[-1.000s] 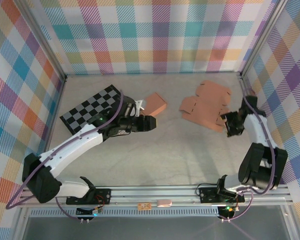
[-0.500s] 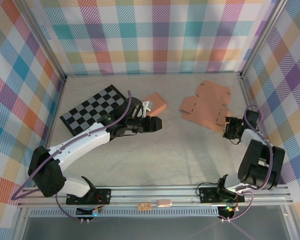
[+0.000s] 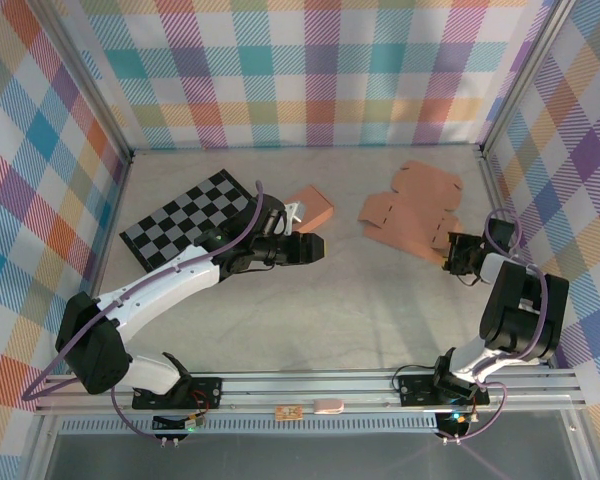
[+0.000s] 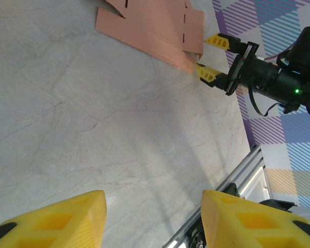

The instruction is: Fold the paper box

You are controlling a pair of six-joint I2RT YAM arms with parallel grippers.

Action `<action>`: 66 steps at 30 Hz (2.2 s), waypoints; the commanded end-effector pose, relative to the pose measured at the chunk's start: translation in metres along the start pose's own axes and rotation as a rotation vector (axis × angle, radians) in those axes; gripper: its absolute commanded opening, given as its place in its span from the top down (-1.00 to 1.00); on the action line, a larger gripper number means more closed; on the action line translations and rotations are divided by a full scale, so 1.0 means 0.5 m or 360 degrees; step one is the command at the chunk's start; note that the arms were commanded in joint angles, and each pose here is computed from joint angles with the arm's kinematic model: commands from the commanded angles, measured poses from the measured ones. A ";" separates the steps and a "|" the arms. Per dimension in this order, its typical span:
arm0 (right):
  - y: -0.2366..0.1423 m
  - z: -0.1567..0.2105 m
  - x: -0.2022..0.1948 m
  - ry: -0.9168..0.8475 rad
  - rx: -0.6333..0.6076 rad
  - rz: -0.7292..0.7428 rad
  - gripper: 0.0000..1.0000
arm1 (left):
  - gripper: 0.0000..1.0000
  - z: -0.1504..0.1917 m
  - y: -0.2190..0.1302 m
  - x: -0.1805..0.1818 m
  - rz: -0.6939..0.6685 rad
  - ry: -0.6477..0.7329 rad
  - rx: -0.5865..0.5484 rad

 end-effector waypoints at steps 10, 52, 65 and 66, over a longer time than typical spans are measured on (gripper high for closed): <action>0.035 0.004 0.027 -0.0052 0.0032 0.0020 0.20 | -0.02 0.003 -0.035 -0.020 0.0053 0.0071 -0.0017; -0.237 0.164 0.231 -0.0217 0.0446 -0.0101 1.00 | -0.59 -0.196 0.094 -0.052 0.0090 -0.1164 -0.0316; -0.260 0.182 0.275 -0.0201 0.0603 -0.0025 1.00 | -0.74 -0.037 0.015 -0.112 -0.0397 0.1603 -0.0270; -0.259 0.184 0.274 -0.0194 0.0615 -0.0020 1.00 | -0.76 -0.036 0.024 -0.112 -0.0437 0.1681 -0.0278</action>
Point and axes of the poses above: each hand's point on the last joint's axis, 136 mm out from that joint toward the fingers, its own y axis out along the fingers, its own x axis along the line the jaws close on, z = x × y, the point moved 6 cm from there along -y, back along the fingers, and after that the axes turned 12 degrees about -y, right-handed, at the moved point
